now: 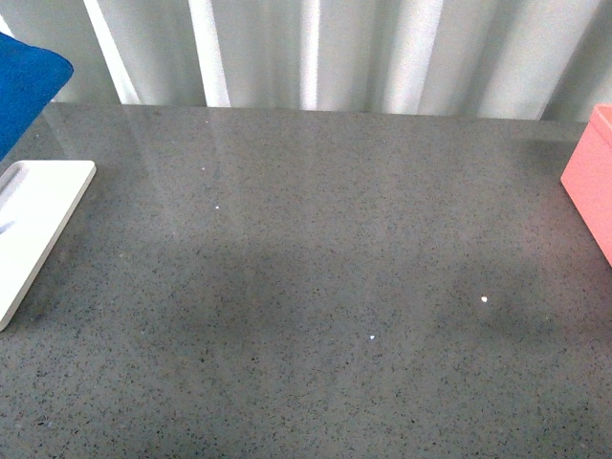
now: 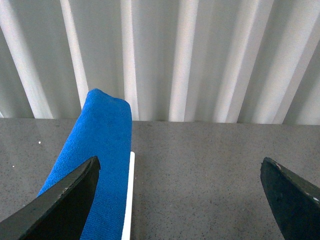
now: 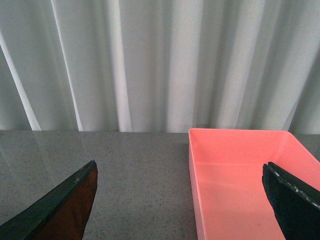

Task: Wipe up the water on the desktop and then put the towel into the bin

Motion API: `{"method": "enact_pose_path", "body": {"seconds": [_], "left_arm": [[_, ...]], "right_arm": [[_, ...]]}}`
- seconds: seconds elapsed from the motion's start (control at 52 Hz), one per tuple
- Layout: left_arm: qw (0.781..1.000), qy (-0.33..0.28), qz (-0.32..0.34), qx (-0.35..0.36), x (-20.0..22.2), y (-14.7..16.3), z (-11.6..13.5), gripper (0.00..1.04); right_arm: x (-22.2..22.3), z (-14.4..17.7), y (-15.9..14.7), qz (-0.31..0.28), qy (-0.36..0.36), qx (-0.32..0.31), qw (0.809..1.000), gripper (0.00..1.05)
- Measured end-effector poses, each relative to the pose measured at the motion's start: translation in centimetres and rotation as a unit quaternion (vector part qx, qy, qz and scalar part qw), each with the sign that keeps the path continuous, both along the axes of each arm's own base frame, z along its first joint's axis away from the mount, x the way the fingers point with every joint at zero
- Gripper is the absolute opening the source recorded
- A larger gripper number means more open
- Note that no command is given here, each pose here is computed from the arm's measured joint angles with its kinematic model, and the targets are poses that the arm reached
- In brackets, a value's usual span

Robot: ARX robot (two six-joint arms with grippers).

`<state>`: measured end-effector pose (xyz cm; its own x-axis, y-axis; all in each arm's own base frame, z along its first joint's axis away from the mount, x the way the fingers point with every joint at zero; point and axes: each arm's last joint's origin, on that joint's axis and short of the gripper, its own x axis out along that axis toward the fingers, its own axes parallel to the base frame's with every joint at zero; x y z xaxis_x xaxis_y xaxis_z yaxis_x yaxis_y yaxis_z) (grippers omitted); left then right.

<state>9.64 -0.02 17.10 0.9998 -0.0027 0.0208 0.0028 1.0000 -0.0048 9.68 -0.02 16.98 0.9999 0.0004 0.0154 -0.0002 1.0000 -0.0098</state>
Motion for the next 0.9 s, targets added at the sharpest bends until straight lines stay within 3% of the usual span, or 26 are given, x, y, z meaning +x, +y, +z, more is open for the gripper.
{"method": "enact_pose_path", "body": {"seconds": [0.904], "left_arm": [[1.000, 0.000, 0.000, 0.000, 0.00, 0.00, 0.00, 0.98]], "right_arm": [[0.00, 0.00, 0.00, 0.000, 0.000, 0.000, 1.000, 0.98]]}}
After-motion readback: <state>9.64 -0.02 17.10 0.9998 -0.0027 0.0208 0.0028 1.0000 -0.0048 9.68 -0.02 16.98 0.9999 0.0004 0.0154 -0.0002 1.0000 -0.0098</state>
